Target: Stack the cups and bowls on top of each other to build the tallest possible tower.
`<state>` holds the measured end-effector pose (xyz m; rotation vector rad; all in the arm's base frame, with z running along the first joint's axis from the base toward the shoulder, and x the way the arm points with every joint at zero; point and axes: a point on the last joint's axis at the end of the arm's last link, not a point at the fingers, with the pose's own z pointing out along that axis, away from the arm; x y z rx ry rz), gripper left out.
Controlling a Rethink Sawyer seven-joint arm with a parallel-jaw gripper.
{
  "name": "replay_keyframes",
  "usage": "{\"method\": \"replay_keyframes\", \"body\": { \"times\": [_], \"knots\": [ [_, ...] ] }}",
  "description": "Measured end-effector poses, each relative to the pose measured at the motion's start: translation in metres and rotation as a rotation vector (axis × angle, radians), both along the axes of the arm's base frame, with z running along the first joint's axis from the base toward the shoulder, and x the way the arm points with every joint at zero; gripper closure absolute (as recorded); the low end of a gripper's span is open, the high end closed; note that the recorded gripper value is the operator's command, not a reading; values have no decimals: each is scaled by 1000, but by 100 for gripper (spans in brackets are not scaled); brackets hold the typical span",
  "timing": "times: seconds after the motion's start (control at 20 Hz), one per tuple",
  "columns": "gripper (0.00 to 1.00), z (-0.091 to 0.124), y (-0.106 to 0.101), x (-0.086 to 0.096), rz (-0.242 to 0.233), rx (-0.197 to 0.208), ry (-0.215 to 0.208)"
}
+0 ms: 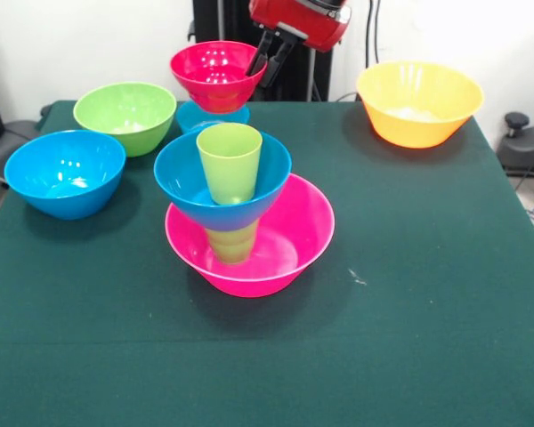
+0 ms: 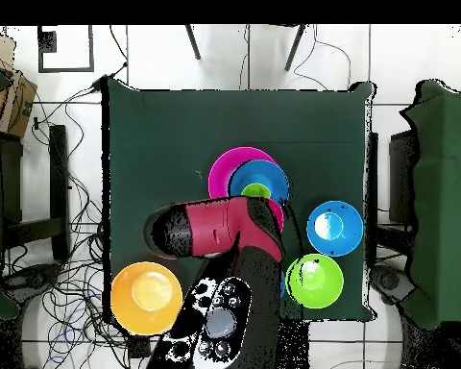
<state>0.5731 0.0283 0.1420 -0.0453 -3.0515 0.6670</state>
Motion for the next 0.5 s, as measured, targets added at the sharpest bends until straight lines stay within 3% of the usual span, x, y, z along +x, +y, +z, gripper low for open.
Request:
{"method": "replay_keyframes", "body": {
  "times": [0.5],
  "knots": [
    [100,-10,-8,7,-14,13,5]
  ]
}}
